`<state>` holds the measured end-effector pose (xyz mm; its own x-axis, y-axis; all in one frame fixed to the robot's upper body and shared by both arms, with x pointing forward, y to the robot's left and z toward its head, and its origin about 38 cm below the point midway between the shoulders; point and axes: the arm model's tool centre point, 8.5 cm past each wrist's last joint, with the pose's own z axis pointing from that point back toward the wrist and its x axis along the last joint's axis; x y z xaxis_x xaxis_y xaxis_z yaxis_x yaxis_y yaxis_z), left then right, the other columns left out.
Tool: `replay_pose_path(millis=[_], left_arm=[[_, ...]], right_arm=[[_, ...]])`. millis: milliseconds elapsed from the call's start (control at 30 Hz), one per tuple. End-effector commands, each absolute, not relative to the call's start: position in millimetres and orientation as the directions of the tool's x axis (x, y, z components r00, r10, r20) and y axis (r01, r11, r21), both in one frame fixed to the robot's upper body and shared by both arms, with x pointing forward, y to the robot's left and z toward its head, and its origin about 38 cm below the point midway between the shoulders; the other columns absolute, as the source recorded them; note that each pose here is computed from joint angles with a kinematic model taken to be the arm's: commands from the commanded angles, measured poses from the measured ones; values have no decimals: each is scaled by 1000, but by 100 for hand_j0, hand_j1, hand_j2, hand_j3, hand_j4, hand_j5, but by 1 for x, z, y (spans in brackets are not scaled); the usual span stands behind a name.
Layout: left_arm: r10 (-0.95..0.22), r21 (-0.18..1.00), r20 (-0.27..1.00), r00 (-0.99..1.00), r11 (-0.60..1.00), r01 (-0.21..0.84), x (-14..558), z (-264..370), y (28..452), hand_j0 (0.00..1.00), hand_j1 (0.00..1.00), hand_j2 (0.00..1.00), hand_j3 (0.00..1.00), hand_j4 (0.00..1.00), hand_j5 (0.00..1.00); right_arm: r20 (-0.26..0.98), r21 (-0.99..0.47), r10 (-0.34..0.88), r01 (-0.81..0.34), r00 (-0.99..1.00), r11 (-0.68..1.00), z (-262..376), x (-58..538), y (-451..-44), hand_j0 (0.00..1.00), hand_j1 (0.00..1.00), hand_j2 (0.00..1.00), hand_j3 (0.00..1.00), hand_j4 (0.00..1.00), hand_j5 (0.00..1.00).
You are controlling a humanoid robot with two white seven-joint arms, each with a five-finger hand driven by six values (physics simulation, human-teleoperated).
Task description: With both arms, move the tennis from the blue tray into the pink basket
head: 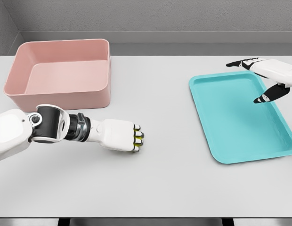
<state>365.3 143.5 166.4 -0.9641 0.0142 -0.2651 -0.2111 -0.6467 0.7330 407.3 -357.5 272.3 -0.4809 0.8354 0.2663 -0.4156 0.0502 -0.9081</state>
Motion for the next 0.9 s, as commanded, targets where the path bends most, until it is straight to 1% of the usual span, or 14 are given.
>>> replay_pose_path(millis=[0, 33, 67, 167, 233, 400, 500, 567, 600, 700, 767, 867], left_arm=[[23, 726, -260, -965, -654, -212, 363, 163, 143, 44, 44, 44, 44, 44, 44], [24, 726, -259, -965, -654, -211, 363, 162, 143, 41, 41, 41, 41, 41, 41], [25, 725, -259, -965, -656, -212, 363, 162, 143, 36, 36, 36, 36, 36, 36], [29, 724, -255, -966, -656, -211, 362, 160, 143, 27, 27, 27, 27, 27, 27], [25, 730, -252, -967, -652, -207, 362, 162, 143, 19, 19, 19, 19, 19, 19], [-18, 790, -212, -977, -592, -161, 366, 178, 142, 0, 0, 0, 0, 0, 0], [-62, 842, -181, -982, -525, -122, 372, 197, 142, 0, 0, 0, 0, 0, 0], [-76, 878, -124, -989, -474, -73, 372, 207, 140, 0, 0, 0, 0, 0, 0], [-103, 900, -115, -988, -432, -60, 376, 217, 142, 0, 0, 0, 0, 0, 0], [-131, 916, -110, -985, -398, -50, 383, 229, 146, 0, 0, 0, 0, 0, 0], [-180, 932, -135, -974, -358, -63, 397, 246, 150, 0, 0, 0, 0, 0, 0], [-254, 957, -132, -958, -283, -57, 418, 260, 153, 0, 0, 0, 0, 0, 0]], right_arm=[[268, -908, 835, -416, -480, 52, 273, 407, -358, 100, 100, 100, 100, 100, 100], [267, -908, 836, -416, -480, 51, 273, 407, -358, 100, 100, 100, 100, 100, 100], [268, -908, 835, -416, -480, 52, 273, 407, -358, 100, 100, 100, 100, 100, 100], [269, -907, 835, -417, -480, 52, 272, 407, -358, 100, 100, 100, 100, 100, 100], [269, -907, 835, -417, -480, 52, 272, 407, -358, 100, 100, 100, 100, 100, 100], [268, -907, 835, -417, -481, 51, 272, 407, -358, 100, 100, 100, 100, 100, 100], [267, -908, 835, -417, -481, 50, 272, 407, -358, 100, 100, 100, 100, 100, 100], [268, -907, 835, -417, -481, 51, 272, 407, -358, 100, 100, 100, 100, 100, 100], [269, -907, 834, -418, -481, 51, 272, 407, -357, 100, 100, 100, 100, 100, 100], [268, -907, 835, -417, -481, 51, 272, 407, -358, 100, 100, 100, 100, 100, 100], [269, -907, 836, -418, -479, 53, 272, 407, -358, 100, 100, 100, 100, 100, 100], [269, -907, 835, -418, -480, 52, 272, 407, -358, 100, 100, 100, 100, 100, 100]])
